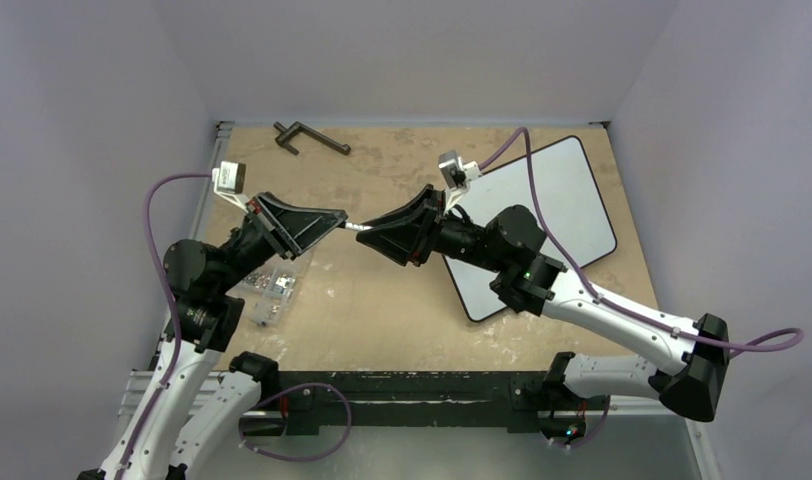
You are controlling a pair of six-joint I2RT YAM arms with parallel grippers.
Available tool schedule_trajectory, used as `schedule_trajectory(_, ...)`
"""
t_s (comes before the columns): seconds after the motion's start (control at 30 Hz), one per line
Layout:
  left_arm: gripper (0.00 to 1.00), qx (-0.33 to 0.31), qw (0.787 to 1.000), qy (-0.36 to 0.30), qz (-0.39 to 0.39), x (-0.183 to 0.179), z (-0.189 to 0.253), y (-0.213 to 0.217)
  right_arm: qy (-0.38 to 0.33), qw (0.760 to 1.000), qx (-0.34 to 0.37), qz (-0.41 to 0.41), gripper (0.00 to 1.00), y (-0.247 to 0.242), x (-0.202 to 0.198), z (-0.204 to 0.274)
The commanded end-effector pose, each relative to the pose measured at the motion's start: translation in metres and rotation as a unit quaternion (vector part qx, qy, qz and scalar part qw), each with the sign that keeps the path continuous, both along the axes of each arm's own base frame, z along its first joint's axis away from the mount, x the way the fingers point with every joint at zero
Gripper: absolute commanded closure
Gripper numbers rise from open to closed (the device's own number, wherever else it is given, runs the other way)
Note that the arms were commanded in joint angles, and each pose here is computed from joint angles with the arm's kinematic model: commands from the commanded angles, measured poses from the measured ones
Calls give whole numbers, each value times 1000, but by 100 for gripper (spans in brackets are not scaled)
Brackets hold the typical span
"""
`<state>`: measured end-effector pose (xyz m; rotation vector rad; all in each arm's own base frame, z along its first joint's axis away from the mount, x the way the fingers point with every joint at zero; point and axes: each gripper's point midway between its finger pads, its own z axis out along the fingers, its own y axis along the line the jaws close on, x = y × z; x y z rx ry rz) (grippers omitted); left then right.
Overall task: Write a sentence on the whiteboard
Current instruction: Pass from the left arm to the right
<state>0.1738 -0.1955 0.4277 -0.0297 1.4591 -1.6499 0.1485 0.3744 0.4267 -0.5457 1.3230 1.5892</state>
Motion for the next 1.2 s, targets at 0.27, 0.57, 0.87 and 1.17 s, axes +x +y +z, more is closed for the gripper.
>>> schedule_trajectory(0.27,100,0,999,11,37,16,-12,5,-50,996,66,36,76,-8,-22,56)
schedule_trajectory(0.57,100,6,998,19,60,17,-14,12,-68,993,75,60,63,-10,-32,62)
schedule_trajectory(0.87,100,-3,997,30,68,18,-13,15,-103,988,89,68,65,-20,-44,71)
schedule_trajectory(1.17,100,-1,996,38,80,18,-17,19,-116,986,97,71,55,-24,-48,77)
